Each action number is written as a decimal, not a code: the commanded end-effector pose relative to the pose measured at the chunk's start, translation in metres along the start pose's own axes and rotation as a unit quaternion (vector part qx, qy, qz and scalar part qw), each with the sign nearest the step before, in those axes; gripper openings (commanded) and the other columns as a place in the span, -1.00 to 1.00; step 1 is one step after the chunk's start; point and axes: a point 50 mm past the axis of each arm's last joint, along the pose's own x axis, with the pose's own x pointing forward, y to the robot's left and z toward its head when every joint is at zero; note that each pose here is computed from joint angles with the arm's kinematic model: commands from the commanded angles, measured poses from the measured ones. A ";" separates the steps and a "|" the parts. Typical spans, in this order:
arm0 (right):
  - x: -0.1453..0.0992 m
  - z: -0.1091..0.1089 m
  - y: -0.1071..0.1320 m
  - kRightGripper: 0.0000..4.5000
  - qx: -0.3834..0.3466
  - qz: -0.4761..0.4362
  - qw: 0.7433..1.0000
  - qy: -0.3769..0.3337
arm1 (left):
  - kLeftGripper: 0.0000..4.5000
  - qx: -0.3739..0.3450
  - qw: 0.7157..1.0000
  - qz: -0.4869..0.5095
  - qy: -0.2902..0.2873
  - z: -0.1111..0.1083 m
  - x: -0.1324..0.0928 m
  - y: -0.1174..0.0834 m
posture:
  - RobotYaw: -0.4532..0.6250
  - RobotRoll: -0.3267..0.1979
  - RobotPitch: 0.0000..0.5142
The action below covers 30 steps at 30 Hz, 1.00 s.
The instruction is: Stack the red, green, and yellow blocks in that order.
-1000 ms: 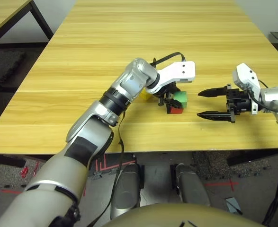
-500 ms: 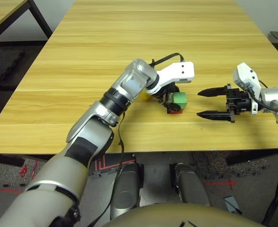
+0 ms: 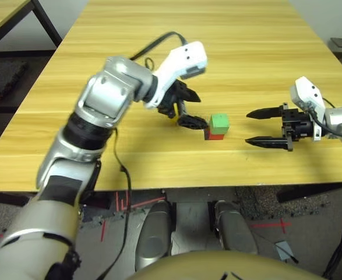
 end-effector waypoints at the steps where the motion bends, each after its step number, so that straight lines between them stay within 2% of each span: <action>1: -0.001 0.003 -0.002 1.00 -0.001 0.000 1.000 -0.003 | 0.99 -0.060 0.991 0.122 -0.016 -0.017 0.005 0.026 | -0.05 0.03 -0.69; 5: 0.001 0.007 -0.004 1.00 -0.006 0.003 1.000 -0.005 | 0.99 -0.107 0.975 0.194 -0.024 -0.029 0.022 0.041 | -0.04 0.01 -0.68; 10: 0.001 0.008 -0.004 1.00 -0.007 0.005 1.000 -0.004 | 0.99 -0.107 0.974 0.201 -0.001 -0.041 0.042 0.040 | -0.05 0.00 -0.68; 19: 0.001 0.007 -0.001 1.00 -0.003 0.003 1.000 -0.005 | 0.99 -0.091 0.980 0.170 0.042 -0.057 0.055 0.032 | -0.08 0.01 -0.68; 30: 0.004 0.009 0.000 1.00 -0.003 0.003 1.000 -0.009 | 0.99 -0.084 0.979 0.182 0.045 -0.068 0.069 0.038 | -0.09 0.02 -0.67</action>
